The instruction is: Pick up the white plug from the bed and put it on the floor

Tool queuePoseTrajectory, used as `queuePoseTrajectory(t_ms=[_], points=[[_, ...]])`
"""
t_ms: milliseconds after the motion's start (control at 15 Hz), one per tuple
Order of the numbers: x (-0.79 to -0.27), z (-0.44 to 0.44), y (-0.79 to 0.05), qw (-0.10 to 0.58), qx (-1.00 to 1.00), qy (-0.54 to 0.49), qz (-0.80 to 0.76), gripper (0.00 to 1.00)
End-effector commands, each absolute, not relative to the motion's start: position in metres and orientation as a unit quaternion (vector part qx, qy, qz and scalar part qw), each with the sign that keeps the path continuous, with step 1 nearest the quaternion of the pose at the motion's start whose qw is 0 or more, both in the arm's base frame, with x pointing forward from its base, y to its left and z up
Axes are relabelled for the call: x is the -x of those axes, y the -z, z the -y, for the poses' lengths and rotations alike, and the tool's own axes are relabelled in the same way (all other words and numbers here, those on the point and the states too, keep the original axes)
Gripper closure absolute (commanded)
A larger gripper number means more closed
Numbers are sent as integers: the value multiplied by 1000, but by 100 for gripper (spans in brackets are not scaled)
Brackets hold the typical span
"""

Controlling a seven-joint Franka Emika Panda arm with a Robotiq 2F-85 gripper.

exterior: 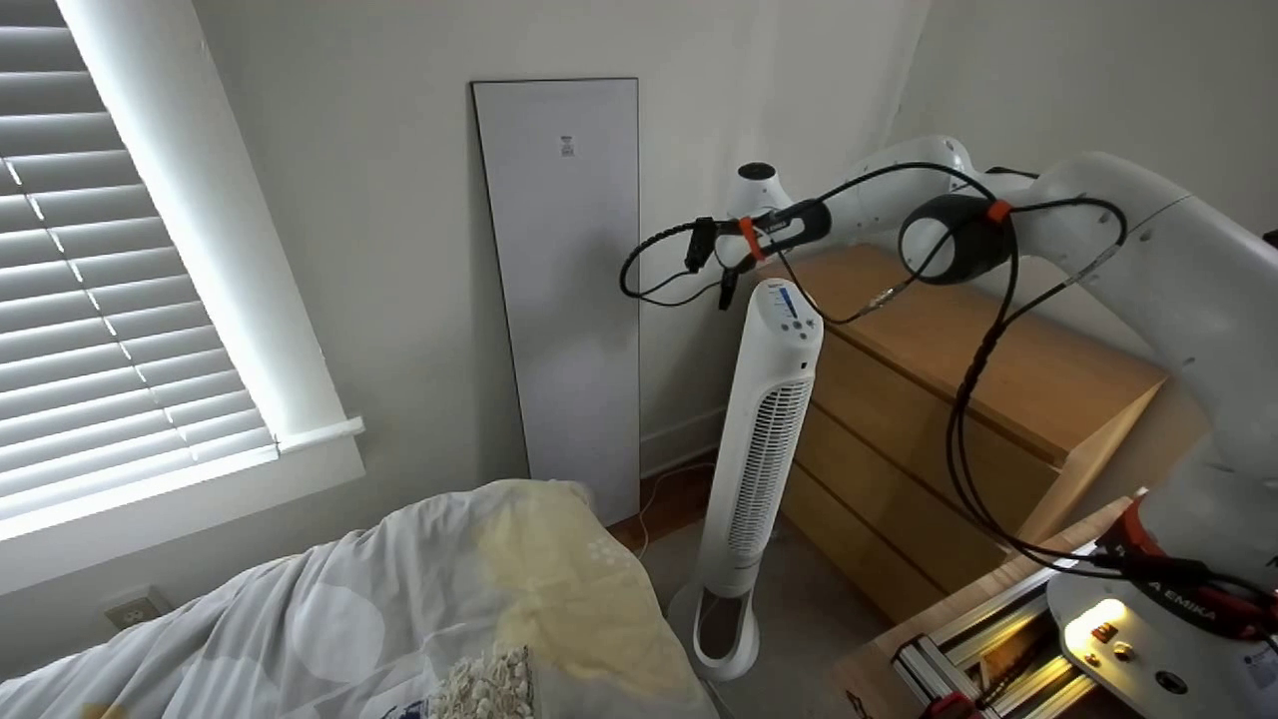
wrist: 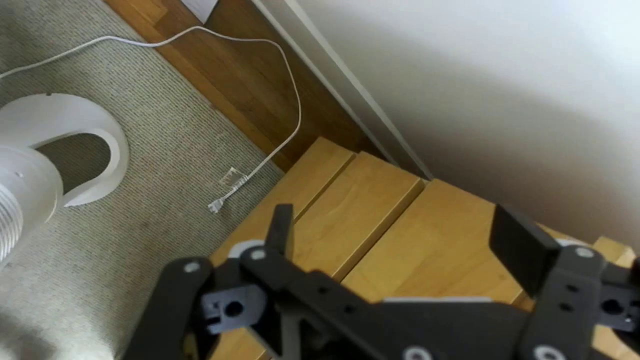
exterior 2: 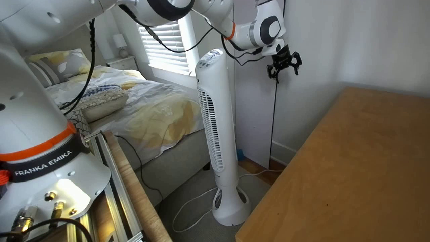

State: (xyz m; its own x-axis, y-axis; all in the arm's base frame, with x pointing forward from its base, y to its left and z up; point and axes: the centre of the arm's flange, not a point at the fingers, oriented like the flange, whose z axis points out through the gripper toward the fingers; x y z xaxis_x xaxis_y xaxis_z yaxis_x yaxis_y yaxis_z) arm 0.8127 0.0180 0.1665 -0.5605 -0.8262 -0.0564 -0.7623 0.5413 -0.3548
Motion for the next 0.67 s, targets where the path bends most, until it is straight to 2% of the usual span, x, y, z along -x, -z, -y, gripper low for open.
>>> queuePoseTrajectory(t_ms=[0,600], points=[[-792,-8,-208,82,534,105,-835,0],[-744,-22,-293,17,724,90,-684,0]])
